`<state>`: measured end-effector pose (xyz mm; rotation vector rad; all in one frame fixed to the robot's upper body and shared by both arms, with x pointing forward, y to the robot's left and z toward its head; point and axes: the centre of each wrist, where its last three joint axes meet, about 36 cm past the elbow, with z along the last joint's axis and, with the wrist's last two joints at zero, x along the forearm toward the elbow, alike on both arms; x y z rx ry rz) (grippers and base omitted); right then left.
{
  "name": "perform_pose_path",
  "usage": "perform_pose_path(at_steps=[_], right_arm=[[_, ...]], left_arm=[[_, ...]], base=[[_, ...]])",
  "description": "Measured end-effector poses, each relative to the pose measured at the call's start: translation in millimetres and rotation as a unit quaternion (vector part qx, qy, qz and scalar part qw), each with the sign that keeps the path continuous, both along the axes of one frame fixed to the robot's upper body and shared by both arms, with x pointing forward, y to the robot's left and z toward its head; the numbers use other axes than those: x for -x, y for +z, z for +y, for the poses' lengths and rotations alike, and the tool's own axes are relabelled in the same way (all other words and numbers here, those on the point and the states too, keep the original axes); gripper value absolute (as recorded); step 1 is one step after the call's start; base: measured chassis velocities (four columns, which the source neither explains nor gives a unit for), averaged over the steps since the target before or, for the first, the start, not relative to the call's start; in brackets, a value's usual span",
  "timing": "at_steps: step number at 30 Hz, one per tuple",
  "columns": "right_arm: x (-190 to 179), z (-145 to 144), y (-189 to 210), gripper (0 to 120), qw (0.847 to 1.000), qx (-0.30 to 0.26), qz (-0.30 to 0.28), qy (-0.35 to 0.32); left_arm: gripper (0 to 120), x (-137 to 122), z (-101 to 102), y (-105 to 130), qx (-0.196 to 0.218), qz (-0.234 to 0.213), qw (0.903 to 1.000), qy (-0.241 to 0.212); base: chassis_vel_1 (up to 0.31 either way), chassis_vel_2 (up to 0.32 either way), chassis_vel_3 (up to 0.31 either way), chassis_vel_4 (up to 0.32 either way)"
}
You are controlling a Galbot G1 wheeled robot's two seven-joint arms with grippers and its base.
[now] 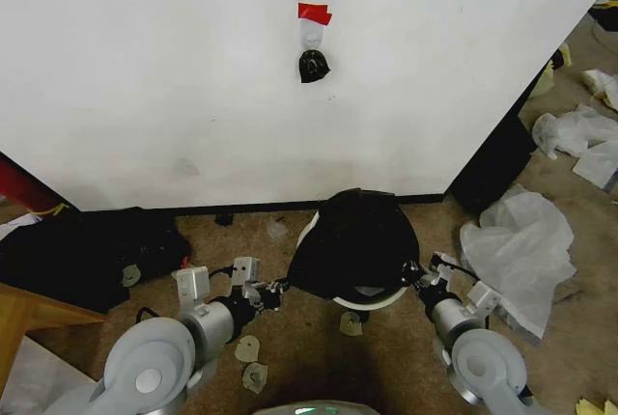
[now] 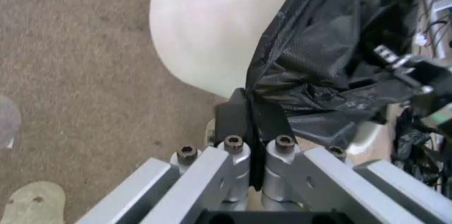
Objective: Place the garbage bag over the trash bin.
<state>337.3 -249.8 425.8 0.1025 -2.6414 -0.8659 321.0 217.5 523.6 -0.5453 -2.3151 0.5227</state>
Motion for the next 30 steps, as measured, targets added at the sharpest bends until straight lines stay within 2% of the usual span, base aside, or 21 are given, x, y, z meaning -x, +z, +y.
perform_pose_path(at_steps=[8, 18, 20, 24, 26, 30], right_arm=[[1, -1, 6, 0, 1.0, -0.016, 0.001, -0.001], [3, 2, 5, 0, 1.0, -0.025, 0.004, -0.001], [4, 5, 5, 0, 1.0, -0.028, 0.006, -0.003], [4, 7, 4, 0, 1.0, -0.025, 0.011, -0.009], [4, 6, 4, 0, 1.0, -0.024, 0.012, -0.013], [-2, 5, 6, 0, 0.999, -0.018, 0.021, -0.027]], left_arm=[[0, 8, -5, -22, -0.01, 0.034, 0.999, -0.026], [1, 17, -11, -12, 0.001, 0.025, 0.9989, -0.039], [14, 21, -13, -8, -0.007, 0.02, 0.999, -0.039], [29, 28, -16, 6, -0.026, 0.004, 0.9992, -0.031], [32, 30, -16, 9, -0.028, 0.0, 0.9992, -0.029], [48, 40, -15, 26, -0.037, -0.026, 0.9986, -0.027]], base=[[0.0, 0.0, 0.0, 0.0], [0.0, 0.0, 0.0, 0.0], [0.0, 0.0, 0.0, 0.0], [0.0, 0.0, 0.0, 0.0], [0.0, 0.0, 0.0, 0.0], [0.0, 0.0, 0.0, 0.0]])
